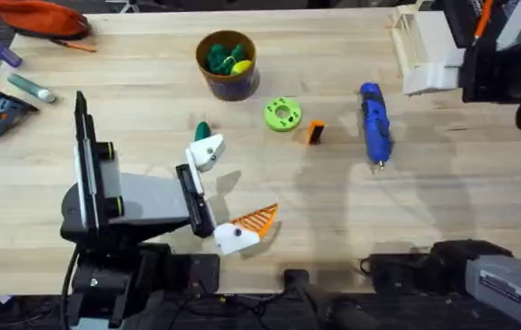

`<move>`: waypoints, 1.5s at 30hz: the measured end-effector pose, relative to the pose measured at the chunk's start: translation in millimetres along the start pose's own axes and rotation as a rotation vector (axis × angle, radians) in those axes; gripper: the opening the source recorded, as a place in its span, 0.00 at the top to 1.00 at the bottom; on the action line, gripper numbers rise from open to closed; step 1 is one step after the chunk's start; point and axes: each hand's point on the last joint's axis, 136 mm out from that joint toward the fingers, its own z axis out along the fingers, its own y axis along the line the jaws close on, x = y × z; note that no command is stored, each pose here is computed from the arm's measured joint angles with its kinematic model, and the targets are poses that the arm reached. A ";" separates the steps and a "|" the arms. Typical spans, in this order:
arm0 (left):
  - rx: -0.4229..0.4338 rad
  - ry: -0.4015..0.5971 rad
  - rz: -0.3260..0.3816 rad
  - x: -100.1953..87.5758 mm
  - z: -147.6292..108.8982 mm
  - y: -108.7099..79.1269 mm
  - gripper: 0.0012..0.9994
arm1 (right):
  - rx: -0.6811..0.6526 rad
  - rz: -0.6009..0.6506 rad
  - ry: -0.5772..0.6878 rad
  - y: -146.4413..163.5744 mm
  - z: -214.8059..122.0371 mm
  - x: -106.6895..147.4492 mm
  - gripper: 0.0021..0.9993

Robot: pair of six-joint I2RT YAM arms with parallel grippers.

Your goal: Pick up the gripper from the table and insert it into the empty holder that is missing its gripper. Then pick up a screw, insert it into the mounting hole, and use the screwdriver to tighten it. Finally, clean up the table by picking up the vegetable and placing it into the bucket.

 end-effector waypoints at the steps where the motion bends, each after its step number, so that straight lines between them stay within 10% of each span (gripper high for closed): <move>1: 0.000 0.000 0.000 0.0 0.0 0.0 0.01 | 0.000 0.000 0.000 0.0 -0.1 0.0 0.01; 45: 0.003 0.000 -0.004 0.0 0.0 -0.5 0.01 | 0.005 0.139 0.003 8.9 0.1 1.5 0.01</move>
